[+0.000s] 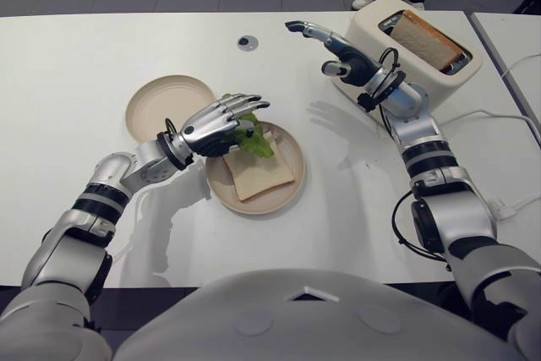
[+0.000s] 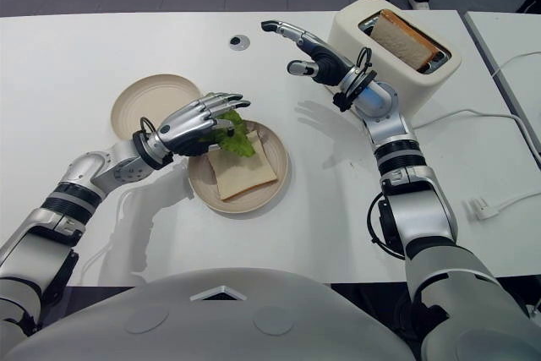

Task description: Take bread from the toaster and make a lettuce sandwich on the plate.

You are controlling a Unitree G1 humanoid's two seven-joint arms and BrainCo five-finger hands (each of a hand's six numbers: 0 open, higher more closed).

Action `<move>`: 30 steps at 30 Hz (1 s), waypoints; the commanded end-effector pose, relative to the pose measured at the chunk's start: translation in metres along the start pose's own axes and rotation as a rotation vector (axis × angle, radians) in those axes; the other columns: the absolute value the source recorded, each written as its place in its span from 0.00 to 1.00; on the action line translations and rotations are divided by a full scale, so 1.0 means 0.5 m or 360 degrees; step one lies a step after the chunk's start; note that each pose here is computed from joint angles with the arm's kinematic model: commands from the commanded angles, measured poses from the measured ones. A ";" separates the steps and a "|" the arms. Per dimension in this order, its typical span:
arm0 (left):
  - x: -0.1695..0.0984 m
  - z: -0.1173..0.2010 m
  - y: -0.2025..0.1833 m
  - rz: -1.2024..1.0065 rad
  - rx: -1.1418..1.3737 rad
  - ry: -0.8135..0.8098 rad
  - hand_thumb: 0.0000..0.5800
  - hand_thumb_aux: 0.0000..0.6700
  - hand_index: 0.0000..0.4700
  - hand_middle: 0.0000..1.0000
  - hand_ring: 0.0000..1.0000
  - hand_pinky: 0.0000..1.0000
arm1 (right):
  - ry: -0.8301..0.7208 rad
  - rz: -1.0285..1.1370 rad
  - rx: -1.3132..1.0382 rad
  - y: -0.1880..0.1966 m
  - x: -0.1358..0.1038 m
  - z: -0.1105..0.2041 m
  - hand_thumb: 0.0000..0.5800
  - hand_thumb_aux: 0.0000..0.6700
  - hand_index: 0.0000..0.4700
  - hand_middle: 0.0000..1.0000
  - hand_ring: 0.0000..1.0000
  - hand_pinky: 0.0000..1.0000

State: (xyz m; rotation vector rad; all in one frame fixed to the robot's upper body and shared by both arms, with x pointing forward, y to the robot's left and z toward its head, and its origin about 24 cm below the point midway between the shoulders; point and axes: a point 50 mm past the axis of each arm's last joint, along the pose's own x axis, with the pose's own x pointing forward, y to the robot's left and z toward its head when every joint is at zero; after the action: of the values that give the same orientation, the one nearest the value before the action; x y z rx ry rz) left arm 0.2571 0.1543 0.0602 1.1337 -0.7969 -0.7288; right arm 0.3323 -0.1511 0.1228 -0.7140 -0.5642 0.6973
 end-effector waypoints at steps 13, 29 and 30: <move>0.004 0.054 -0.060 -0.0230 -0.0299 -0.0149 1.00 1.00 1.00 0.00 0.00 0.00 | 0.0018 0.0036 -0.0044 -0.002 -0.001 -0.002 0.00 0.00 0.00 0.00 0.00 0.00; -0.006 0.030 -0.052 -0.0262 -0.0328 -0.0039 0.00 0.00 0.00 0.00 0.00 0.00 | -0.0025 -0.0045 -0.0063 -0.027 -0.005 0.009 0.00 0.00 0.00 0.00 0.00 0.00; -0.011 0.023 -0.042 -0.0240 -0.0308 -0.0015 0.00 0.00 0.00 0.00 0.00 0.00 | -0.0027 -0.0087 -0.0091 -0.042 -0.010 0.012 0.00 0.00 0.00 0.00 0.00 0.00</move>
State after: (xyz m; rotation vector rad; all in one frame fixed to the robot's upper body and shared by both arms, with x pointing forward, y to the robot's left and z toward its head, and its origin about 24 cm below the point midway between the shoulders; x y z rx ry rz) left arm 0.2380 0.1369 0.0356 0.9945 -0.6491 -0.9552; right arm 0.3318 -0.1534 0.1276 -0.7304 -0.5824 0.6885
